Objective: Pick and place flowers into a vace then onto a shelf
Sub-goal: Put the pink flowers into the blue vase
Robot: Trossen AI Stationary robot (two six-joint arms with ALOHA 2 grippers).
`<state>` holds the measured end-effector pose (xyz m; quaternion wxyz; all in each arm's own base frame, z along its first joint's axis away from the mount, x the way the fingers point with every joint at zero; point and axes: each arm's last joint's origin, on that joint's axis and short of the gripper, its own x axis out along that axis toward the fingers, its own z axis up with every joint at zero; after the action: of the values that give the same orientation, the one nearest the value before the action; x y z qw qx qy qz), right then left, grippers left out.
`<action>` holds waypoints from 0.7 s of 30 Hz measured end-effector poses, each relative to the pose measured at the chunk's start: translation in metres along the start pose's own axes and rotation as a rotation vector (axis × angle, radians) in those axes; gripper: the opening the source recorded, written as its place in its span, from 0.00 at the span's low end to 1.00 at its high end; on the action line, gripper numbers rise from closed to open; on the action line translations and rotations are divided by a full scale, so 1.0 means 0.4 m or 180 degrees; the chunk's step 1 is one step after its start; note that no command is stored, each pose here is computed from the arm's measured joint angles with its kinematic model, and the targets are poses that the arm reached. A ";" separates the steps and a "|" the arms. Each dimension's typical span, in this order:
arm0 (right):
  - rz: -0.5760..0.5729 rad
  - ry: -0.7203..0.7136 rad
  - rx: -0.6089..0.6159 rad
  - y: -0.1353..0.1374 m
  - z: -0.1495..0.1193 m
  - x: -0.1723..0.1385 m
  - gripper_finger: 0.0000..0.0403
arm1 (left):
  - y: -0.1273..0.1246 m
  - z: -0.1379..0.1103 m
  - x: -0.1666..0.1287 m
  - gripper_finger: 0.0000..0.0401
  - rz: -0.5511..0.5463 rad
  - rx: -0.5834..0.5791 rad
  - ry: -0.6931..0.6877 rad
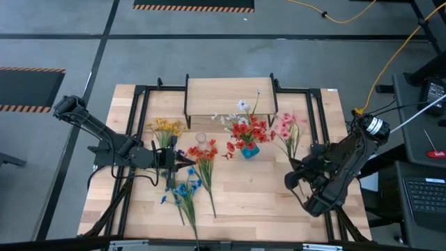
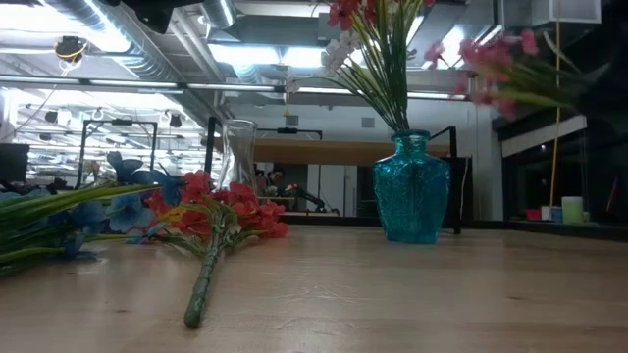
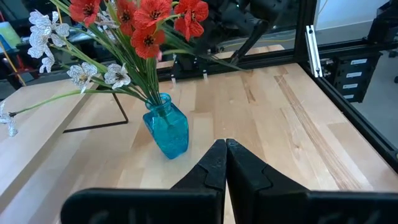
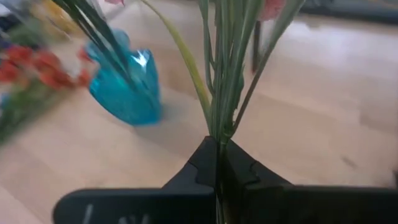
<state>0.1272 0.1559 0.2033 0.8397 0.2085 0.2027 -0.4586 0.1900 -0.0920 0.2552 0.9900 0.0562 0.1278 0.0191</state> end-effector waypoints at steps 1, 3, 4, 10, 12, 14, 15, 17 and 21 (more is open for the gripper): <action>0.0064 -0.0070 -0.0011 0.001 0.002 0.000 0.00 | 0.000 0.000 0.000 0.01 0.0000 -0.0001 0.0000; 0.0217 -0.0213 -0.0024 0.004 0.006 0.000 0.00 | 0.000 0.000 0.000 0.01 0.0000 0.0006 0.0000; 0.0294 -0.0281 -0.0036 0.006 0.007 -0.001 0.00 | 0.000 0.000 0.000 0.01 0.0000 0.0005 0.0000; 0.0538 -0.0477 -0.0055 0.029 0.031 -0.022 0.00 | 0.000 0.000 0.000 0.01 0.0000 0.0004 0.0000; 0.0561 -0.0505 -0.0068 0.039 0.049 -0.037 0.00 | 0.000 0.000 0.000 0.01 0.0000 0.0004 0.0000; 0.0623 -0.0513 -0.0107 0.053 0.065 -0.049 0.00 | 0.000 0.000 0.000 0.01 0.0000 0.0004 0.0000; 0.0673 -0.0538 -0.0147 0.059 0.076 -0.056 0.00 | 0.000 0.000 0.000 0.01 0.0000 0.0003 0.0000; 0.0778 -0.0598 -0.0162 0.073 0.100 -0.071 0.00 | 0.000 0.000 0.000 0.01 0.0000 0.0005 0.0000; 0.0972 -0.0781 -0.0313 0.098 0.139 -0.102 0.00 | 0.000 0.000 0.000 0.01 0.0000 0.0004 -0.0002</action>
<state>0.1489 0.1734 0.2775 0.9271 0.1381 0.0871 -0.3375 0.1900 -0.0920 0.2553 0.9900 0.0568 0.1275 0.0190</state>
